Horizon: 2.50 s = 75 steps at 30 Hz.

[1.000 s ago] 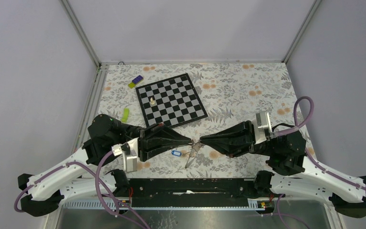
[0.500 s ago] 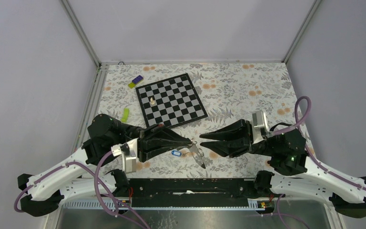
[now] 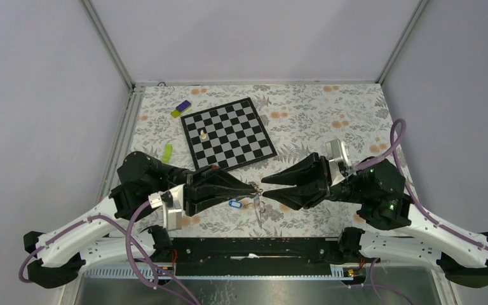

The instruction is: Remove the keys from the keyring

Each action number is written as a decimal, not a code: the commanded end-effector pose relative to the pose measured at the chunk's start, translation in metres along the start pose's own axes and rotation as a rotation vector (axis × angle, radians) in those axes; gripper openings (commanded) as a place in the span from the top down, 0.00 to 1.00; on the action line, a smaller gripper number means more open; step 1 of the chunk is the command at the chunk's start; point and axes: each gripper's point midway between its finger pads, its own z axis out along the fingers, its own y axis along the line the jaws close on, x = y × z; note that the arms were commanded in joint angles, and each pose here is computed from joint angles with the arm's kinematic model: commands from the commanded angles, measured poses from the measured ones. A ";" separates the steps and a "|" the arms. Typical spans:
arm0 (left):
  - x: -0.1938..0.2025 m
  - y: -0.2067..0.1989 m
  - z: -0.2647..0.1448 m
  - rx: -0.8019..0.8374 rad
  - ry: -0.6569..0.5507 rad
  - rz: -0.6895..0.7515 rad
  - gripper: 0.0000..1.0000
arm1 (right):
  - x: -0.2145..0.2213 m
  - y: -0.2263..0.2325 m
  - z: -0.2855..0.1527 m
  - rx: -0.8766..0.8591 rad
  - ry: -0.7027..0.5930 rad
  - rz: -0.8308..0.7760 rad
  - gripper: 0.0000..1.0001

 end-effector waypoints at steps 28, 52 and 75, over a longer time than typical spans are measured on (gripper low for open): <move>-0.026 0.017 0.004 -0.012 -0.060 0.071 1.00 | -0.009 0.001 -0.002 0.003 0.006 -0.014 0.72; -0.023 0.016 0.005 -0.001 -0.059 0.061 1.00 | -0.013 0.001 -0.001 -0.001 -0.022 -0.031 0.78; -0.024 0.016 0.005 -0.002 -0.059 0.060 1.00 | -0.004 0.000 0.000 -0.003 0.002 -0.027 0.74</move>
